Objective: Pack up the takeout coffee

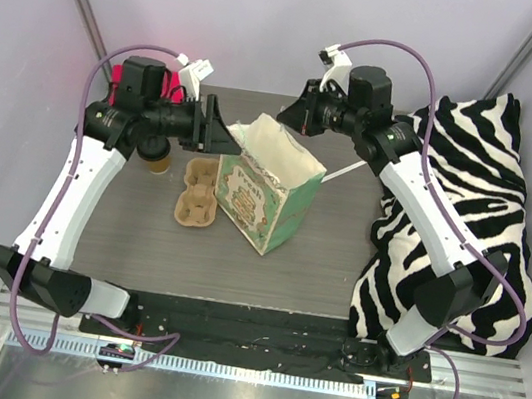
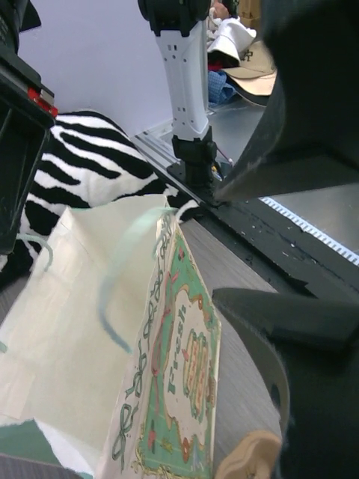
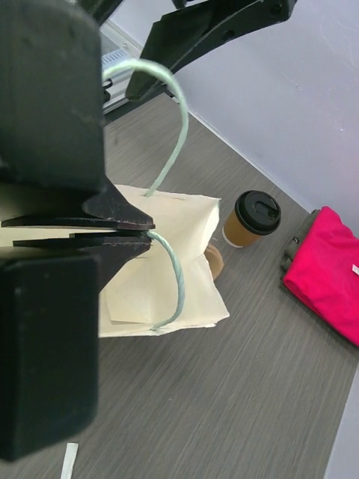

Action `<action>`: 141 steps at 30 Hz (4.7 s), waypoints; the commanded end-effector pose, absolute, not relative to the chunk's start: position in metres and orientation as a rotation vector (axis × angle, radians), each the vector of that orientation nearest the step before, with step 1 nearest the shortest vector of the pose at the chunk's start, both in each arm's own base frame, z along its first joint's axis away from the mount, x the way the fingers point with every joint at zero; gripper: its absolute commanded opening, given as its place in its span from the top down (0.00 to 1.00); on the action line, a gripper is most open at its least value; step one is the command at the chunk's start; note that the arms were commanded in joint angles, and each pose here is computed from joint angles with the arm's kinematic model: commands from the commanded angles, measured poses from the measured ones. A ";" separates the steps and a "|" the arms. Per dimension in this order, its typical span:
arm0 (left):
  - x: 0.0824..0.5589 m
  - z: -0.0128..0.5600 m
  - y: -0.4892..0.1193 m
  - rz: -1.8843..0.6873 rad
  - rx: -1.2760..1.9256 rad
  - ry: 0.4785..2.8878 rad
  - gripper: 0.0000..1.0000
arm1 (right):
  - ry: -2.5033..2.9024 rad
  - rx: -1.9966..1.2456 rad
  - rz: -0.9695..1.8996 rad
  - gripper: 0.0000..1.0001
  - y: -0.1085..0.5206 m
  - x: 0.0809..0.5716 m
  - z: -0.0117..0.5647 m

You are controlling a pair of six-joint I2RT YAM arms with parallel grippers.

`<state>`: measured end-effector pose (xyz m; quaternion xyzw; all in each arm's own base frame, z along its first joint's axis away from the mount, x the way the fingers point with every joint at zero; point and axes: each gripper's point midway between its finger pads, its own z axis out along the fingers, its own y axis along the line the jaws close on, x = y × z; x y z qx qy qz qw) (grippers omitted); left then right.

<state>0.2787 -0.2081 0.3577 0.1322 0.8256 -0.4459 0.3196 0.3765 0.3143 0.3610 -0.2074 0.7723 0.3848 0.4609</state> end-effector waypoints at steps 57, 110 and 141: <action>0.310 0.279 -0.213 -1.101 0.466 2.364 1.00 | 2.159 -0.304 0.833 0.99 0.191 0.356 0.285; 0.327 0.199 -0.249 -1.181 0.376 2.510 1.00 | 2.270 -0.279 1.101 0.99 0.222 0.336 0.219; 0.324 0.178 -0.250 -1.169 0.365 2.578 1.00 | 2.307 -0.280 1.096 0.99 0.221 0.328 0.203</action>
